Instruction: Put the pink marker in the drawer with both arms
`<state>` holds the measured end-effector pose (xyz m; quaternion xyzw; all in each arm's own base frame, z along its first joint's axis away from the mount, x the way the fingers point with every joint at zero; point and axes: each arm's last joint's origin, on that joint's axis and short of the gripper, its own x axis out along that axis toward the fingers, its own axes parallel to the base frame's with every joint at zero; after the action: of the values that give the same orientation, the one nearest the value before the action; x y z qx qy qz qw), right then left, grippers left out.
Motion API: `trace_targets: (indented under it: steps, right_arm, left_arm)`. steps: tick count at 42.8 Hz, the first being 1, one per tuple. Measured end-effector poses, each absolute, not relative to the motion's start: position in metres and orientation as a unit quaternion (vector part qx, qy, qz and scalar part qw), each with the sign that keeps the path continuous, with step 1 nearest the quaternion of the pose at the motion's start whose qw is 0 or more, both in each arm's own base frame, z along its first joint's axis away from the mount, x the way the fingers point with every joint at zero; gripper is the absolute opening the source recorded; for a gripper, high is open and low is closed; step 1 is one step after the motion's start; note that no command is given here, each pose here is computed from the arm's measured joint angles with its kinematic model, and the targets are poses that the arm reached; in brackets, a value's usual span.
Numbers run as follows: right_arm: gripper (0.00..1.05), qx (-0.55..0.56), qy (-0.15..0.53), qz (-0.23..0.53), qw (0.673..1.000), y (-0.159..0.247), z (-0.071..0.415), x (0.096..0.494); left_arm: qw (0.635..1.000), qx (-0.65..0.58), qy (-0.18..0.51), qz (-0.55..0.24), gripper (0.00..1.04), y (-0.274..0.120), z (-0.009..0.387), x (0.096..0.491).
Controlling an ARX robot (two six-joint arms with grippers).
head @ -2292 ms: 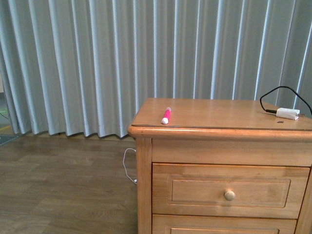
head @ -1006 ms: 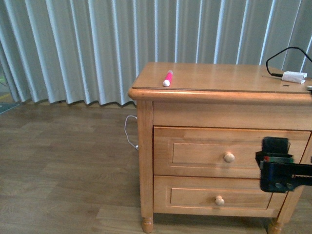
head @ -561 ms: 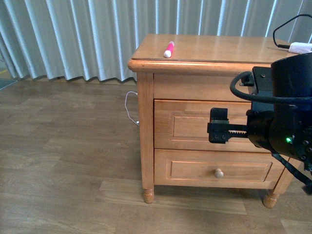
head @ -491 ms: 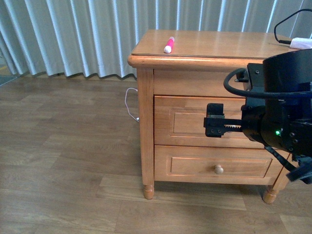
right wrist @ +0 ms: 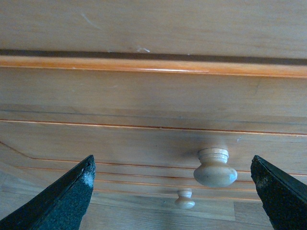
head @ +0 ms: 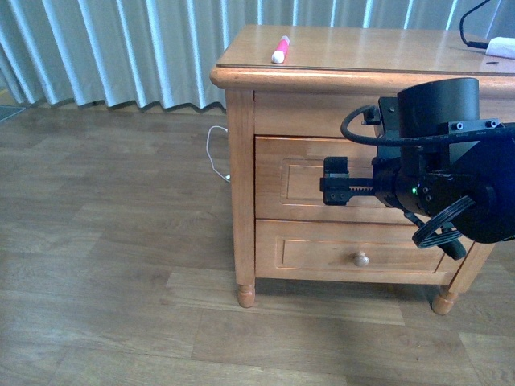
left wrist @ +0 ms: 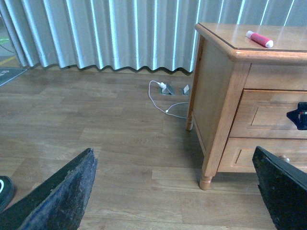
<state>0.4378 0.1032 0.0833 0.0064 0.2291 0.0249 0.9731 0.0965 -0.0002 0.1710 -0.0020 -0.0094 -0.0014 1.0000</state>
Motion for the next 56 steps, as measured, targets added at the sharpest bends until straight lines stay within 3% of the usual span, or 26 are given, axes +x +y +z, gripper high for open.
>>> trace_targets:
  steps: [33, 35, 49, 56]
  right_arm:
    - [0.96, -0.006, 0.245, 0.014, 0.969, 0.091, 0.064, 0.451]
    - [0.9, -0.006, 0.244, 0.011, 0.97, 0.091, 0.064, 0.451]
    - [0.27, -0.005, 0.245, 0.002, 0.97, 0.085, 0.064, 0.452]
    - [0.24, 0.001, 0.246, 0.003, 0.969, 0.084, 0.062, 0.446]
  left_arm:
    - [1.0, -0.002, -0.009, -0.001, 0.99, 0.0, 0.171, 0.097]
    - [1.0, -0.002, -0.009, -0.001, 0.99, 0.0, 0.171, 0.097]
    - [1.0, -0.002, -0.009, -0.001, 0.99, 0.0, 0.171, 0.097]
    - [1.0, -0.002, -0.009, -0.001, 0.99, 0.0, 0.171, 0.097]
